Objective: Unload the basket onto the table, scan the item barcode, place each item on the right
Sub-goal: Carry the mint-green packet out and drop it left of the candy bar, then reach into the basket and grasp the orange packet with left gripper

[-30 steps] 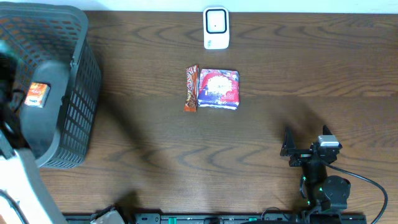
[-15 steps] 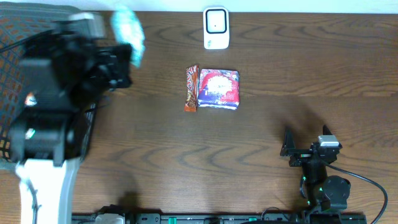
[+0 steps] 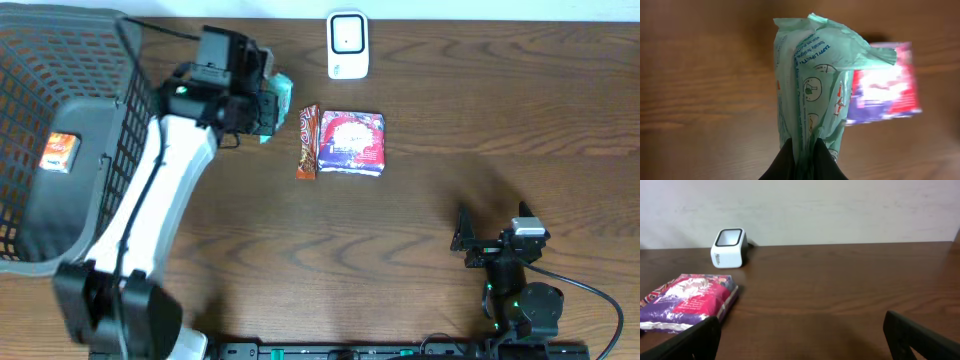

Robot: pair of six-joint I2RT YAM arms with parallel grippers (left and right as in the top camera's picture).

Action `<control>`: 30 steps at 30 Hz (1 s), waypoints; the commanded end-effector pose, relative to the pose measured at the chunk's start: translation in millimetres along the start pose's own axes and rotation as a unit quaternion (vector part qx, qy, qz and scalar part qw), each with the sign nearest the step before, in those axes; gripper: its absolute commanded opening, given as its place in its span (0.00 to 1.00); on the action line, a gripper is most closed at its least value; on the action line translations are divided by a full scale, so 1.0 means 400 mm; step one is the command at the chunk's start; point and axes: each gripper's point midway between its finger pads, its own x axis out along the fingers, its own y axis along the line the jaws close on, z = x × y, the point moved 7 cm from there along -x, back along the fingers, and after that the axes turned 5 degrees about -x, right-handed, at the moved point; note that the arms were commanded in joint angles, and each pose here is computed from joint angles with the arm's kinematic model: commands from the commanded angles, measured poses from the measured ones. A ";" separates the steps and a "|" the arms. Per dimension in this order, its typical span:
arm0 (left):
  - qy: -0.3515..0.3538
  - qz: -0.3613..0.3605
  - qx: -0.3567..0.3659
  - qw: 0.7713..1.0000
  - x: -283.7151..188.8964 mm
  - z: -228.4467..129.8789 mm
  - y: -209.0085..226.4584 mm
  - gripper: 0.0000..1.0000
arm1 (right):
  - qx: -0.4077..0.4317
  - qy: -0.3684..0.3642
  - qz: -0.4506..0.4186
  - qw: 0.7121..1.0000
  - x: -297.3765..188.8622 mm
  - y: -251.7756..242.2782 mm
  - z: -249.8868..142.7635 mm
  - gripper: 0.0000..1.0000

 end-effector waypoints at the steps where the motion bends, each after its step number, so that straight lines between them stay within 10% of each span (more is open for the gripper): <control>1: 0.032 0.050 0.016 0.998 0.080 -0.009 0.022 0.07 | 0.007 0.000 -0.007 1.000 0.000 -0.005 -0.003 0.99; 10: 0.122 0.131 -0.034 0.983 0.292 -0.073 0.082 0.08 | 0.007 0.000 -0.007 1.000 0.000 -0.005 -0.003 0.99; 13: 0.131 0.134 -0.037 0.981 0.311 -0.082 0.087 0.27 | 0.007 0.000 -0.007 1.000 0.000 -0.005 -0.003 0.99; 16: 0.107 0.129 -0.038 0.985 0.277 -0.051 0.080 0.89 | 0.007 0.000 -0.007 1.000 0.000 -0.005 -0.003 0.99; 24: -0.106 0.092 -0.055 0.989 -0.083 0.136 0.052 0.91 | 0.007 0.000 -0.007 1.000 0.000 -0.005 -0.003 0.99; 30: -0.323 0.151 -0.107 0.928 -0.459 0.184 0.188 0.91 | 0.007 0.000 -0.007 1.000 0.000 -0.005 -0.003 0.99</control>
